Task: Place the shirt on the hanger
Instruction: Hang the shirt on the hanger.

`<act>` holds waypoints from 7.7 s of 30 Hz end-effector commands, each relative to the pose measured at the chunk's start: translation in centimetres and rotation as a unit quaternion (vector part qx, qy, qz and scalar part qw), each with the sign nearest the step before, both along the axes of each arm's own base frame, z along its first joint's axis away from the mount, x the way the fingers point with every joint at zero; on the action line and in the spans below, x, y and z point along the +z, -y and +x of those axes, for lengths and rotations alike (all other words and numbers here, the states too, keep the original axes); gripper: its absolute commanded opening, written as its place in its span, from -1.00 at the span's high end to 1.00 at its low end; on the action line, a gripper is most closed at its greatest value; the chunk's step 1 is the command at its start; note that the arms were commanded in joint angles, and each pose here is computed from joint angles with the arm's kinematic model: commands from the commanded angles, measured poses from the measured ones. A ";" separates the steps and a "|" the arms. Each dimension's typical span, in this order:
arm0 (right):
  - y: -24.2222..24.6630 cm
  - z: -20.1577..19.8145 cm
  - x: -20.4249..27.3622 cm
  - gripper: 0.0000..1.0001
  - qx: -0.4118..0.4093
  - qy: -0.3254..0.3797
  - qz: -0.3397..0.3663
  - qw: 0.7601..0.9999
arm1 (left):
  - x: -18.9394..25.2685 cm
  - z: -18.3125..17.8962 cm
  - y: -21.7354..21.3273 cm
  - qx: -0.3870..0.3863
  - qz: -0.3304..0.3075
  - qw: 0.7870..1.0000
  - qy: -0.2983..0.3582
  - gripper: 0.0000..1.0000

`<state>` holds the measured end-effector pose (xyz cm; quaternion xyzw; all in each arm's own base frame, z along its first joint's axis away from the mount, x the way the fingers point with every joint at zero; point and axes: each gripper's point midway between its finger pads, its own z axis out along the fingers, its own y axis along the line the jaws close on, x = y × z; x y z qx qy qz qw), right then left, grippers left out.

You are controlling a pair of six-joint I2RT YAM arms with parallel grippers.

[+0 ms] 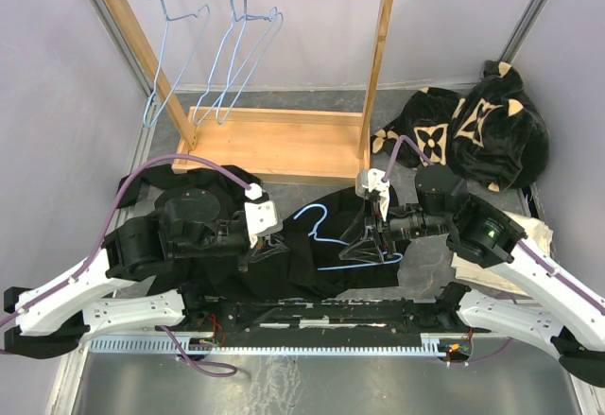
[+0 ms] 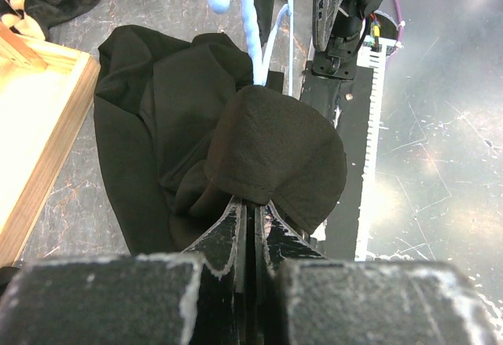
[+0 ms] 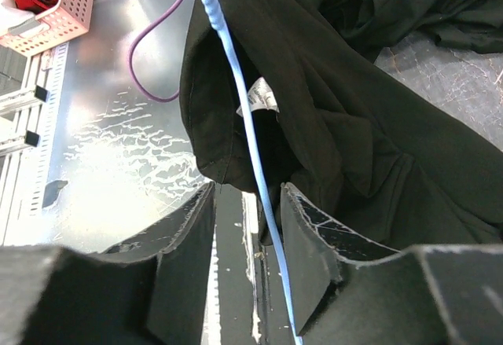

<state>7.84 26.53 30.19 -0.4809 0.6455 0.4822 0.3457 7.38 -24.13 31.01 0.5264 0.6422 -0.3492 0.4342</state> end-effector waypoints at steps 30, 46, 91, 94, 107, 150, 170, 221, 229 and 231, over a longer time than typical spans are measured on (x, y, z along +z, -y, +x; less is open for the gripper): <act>-0.7 0.4 2.4 1.00 0.006 0.039 0.042 0.998 | 2.8 -1.3 1.9 -0.032 -0.064 0.997 -0.030 0.80; -1.1 0.5 2.5 1.00 0.008 0.040 0.049 0.998 | 1.5 -2.1 3.7 -0.064 -0.065 0.994 -0.058 0.92; 14.6 7.6 -6.4 -0.53 -0.585 -0.148 0.016 0.797 | 2.0 5.0 -1.2 0.187 -0.054 0.981 -0.009 0.95; 13.2 7.4 -7.2 -0.53 -0.569 -0.173 0.028 0.803 | 2.8 5.0 -1.3 0.187 -0.066 0.980 -0.006 0.95; 6.0 8.8 -10.1 -0.63 -0.494 -0.282 0.147 0.809 | 4.8 4.1 -1.5 0.165 -0.091 0.982 -0.002 0.95; 1.5 9.6 -10.4 1.00 -0.417 -0.341 0.252 0.804 | 4.6 3.4 -0.8 0.137 -0.101 0.985 -0.007 0.95; 1.3 7.8 -6.9 -0.54 -0.372 -0.294 0.222 0.852 | 5.2 2.7 -1.6 0.131 -0.113 0.985 -0.010 0.95; 0.1 9.0 -7.5 0.29 -0.394 -0.461 0.280 0.744 | 7.9 6.2 -0.4 0.182 -0.124 0.974 0.057 0.95; 2.0 10.7 -7.7 1.00 -0.470 -0.382 0.248 0.756 | 6.9 5.3 -1.2 0.175 -0.118 0.977 0.039 0.95; 3.6 11.3 -7.0 1.00 -0.505 -0.341 0.241 0.756 | 6.5 4.9 -1.4 0.170 -0.114 0.978 0.032 0.95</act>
